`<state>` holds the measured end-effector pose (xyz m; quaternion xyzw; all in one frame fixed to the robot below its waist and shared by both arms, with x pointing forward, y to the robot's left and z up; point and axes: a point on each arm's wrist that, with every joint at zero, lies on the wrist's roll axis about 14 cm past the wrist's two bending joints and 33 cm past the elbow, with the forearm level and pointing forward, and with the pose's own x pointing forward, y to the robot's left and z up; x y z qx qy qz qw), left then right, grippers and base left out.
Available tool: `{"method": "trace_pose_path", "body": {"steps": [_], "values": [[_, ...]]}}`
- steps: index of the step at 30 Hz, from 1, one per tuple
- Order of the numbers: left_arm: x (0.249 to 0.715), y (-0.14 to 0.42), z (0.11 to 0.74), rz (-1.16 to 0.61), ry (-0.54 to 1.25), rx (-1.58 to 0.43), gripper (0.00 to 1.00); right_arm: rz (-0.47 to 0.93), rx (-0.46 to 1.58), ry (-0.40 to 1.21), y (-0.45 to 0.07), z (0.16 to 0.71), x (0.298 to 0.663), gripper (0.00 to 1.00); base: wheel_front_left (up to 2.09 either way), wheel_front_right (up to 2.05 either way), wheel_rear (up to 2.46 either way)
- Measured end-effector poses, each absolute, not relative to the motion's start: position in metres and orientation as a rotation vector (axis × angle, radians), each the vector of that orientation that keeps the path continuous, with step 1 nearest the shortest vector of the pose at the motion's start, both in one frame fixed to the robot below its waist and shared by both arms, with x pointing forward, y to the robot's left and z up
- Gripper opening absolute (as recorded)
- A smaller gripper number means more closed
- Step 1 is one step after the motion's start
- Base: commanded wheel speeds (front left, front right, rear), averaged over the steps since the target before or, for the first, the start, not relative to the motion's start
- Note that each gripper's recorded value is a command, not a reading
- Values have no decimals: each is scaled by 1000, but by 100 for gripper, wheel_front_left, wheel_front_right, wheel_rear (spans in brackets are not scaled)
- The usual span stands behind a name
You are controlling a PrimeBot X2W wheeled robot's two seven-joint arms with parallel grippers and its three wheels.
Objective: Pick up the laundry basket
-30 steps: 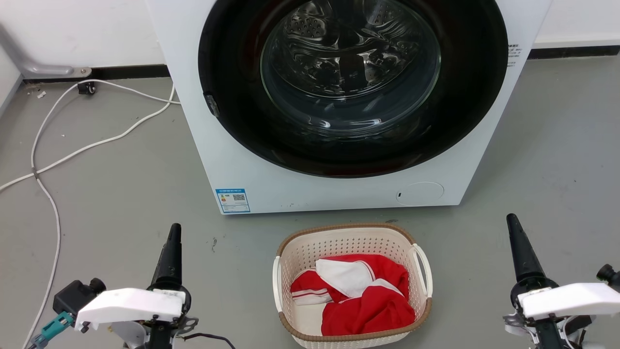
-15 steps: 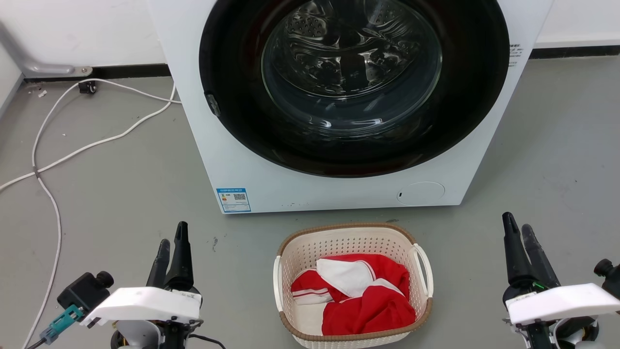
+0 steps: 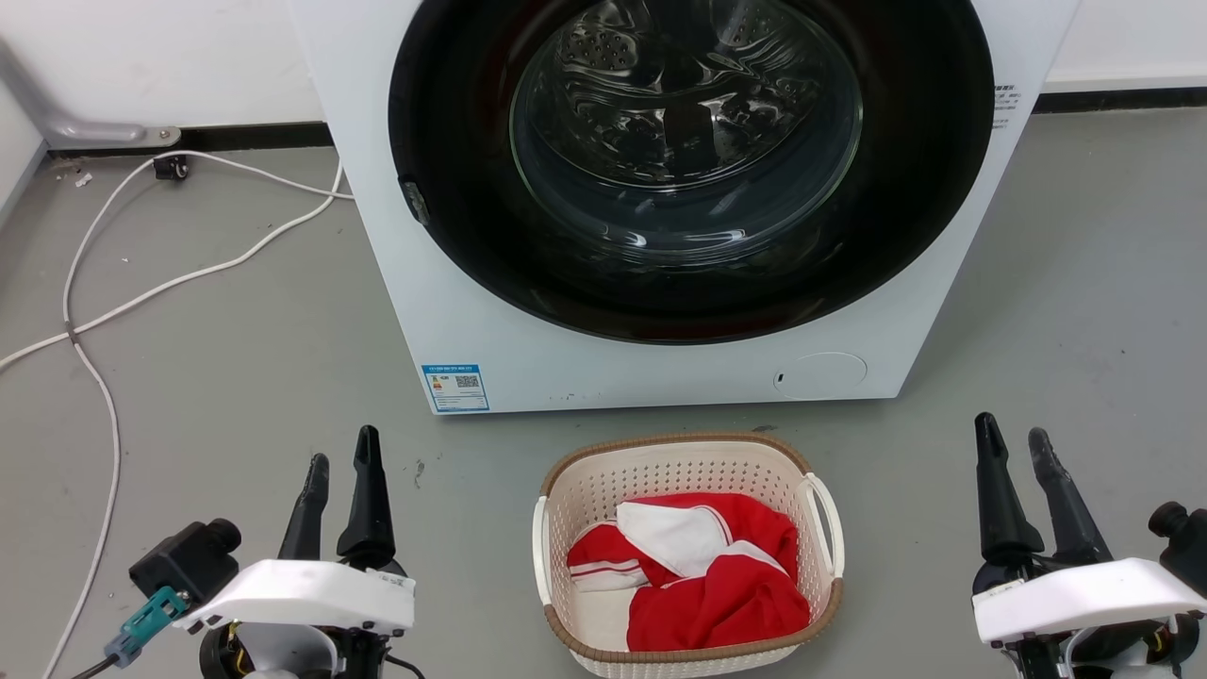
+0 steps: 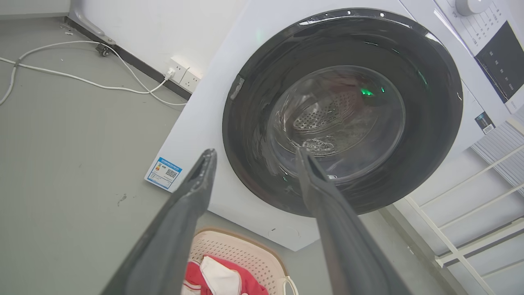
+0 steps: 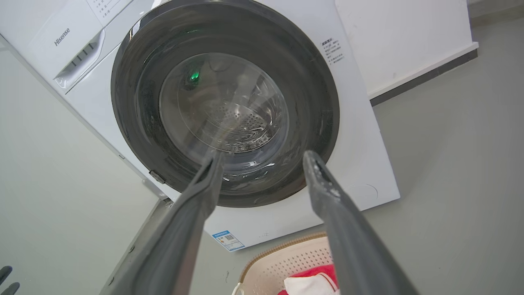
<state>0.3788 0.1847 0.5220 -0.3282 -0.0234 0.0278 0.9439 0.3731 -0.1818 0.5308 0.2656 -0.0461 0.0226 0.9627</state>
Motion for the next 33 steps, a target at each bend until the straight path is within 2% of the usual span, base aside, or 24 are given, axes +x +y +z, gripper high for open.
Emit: {"method": "trace_pose_path", "body": {"steps": [33], "values": [[373, 163, 528, -14, -105, -296, 100, 81, 191, -155, -173, 540, 366, 100, 0, 0, 0]]}}
